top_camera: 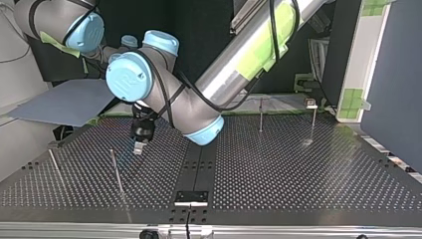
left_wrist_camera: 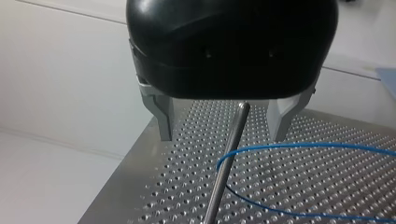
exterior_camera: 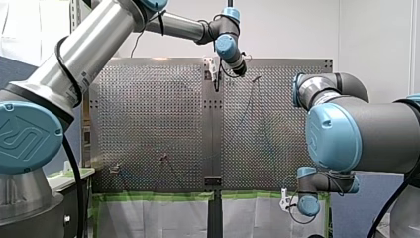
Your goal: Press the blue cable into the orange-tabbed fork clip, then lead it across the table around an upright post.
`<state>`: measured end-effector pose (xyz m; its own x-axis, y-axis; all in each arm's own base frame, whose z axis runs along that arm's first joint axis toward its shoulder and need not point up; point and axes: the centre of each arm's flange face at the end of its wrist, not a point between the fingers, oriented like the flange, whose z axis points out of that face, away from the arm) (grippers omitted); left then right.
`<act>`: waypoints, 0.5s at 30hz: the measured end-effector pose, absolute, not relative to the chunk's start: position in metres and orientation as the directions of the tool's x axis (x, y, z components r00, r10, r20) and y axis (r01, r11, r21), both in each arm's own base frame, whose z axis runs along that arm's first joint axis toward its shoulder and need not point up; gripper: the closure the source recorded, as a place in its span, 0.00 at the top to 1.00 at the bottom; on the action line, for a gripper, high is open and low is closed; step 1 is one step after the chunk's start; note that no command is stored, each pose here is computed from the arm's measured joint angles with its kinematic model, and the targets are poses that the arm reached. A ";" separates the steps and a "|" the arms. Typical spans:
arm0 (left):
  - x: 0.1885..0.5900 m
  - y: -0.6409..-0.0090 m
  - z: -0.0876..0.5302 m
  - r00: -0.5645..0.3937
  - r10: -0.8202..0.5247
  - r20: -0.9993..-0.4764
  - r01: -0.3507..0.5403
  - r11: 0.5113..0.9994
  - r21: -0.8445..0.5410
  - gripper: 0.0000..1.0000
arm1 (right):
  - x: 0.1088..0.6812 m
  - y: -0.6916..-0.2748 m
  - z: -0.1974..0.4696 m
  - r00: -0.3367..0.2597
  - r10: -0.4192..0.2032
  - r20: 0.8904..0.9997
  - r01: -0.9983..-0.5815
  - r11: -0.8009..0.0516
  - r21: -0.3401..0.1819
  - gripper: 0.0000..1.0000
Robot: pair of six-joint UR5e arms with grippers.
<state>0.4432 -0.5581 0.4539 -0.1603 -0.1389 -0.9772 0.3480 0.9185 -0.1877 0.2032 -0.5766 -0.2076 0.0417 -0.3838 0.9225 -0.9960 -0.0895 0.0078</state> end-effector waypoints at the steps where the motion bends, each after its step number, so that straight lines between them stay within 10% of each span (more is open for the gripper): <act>1: 0.443 -0.557 0.454 -0.160 -0.139 -0.977 0.339 0.922 -0.186 0.98 | 0.203 -0.577 -0.208 0.042 -0.384 0.922 -0.996 -0.090 0.008 0.00; 15: 0.443 -0.554 0.454 -0.151 -0.136 -0.979 0.302 0.937 -0.176 0.98 | 0.204 -0.576 -0.207 0.043 -0.384 0.922 -0.996 -0.091 0.008 0.00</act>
<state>0.4433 -0.5539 0.4538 -0.1509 -0.1356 -0.9792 0.3023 0.9368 -0.1763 0.2042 -0.5763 -0.2074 0.0426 -0.3844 0.9222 -0.9958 -0.0914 0.0079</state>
